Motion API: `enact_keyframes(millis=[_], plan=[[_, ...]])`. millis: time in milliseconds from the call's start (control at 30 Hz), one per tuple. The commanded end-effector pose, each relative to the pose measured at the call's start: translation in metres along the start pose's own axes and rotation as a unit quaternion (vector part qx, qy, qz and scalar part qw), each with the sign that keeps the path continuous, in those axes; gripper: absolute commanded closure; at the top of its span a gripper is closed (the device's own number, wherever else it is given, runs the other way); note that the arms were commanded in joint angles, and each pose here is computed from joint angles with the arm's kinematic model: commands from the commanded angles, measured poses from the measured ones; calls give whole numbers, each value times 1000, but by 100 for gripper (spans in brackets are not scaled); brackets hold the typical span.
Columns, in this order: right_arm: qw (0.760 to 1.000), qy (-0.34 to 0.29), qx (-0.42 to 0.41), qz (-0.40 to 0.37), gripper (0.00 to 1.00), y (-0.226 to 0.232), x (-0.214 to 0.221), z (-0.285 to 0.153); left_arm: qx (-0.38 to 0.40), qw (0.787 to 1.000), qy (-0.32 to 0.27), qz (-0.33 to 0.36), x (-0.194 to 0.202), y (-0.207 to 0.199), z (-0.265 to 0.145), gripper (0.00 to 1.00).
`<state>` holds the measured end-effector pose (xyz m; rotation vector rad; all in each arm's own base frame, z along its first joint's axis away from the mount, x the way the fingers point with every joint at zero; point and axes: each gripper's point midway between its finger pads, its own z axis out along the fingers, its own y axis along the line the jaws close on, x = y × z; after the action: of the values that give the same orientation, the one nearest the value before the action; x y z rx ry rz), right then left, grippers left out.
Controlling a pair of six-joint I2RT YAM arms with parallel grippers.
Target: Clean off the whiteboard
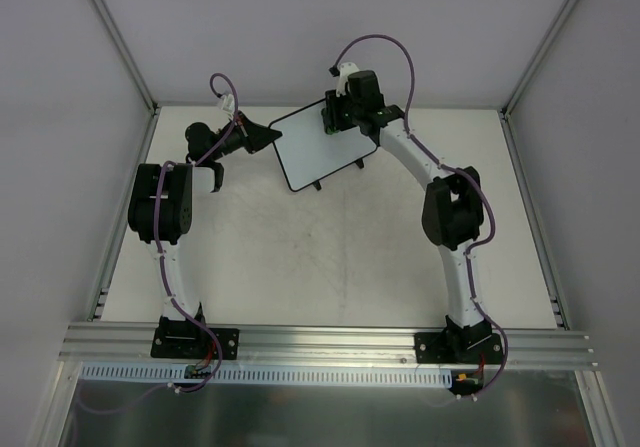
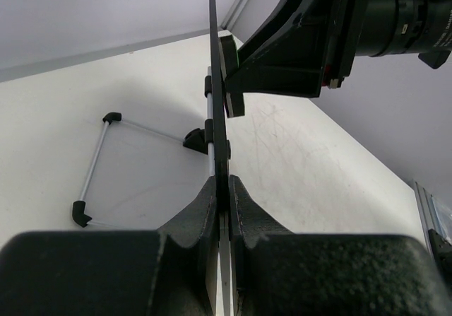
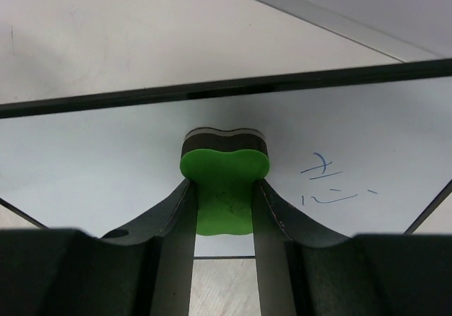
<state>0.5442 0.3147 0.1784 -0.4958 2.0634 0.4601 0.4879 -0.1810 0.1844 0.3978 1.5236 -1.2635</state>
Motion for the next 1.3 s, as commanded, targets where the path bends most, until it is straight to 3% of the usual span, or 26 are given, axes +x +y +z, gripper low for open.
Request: enact_keyframes(millis=[0,267,600,1267], plan=[[1000,1,-21,6,100,7,2,4,60,997,42,18,17,-24,5,100],[998,61,-16,13,100,4,58,2,62,997,45,18,17,-25,6,100],[998,65,-10,26,100,0,92,-7,66,996,52,13,19,-22,8,100],[1000,-18,-1,5,100,-9,8,-19,94,994,61,-14,28,-19,1,100]])
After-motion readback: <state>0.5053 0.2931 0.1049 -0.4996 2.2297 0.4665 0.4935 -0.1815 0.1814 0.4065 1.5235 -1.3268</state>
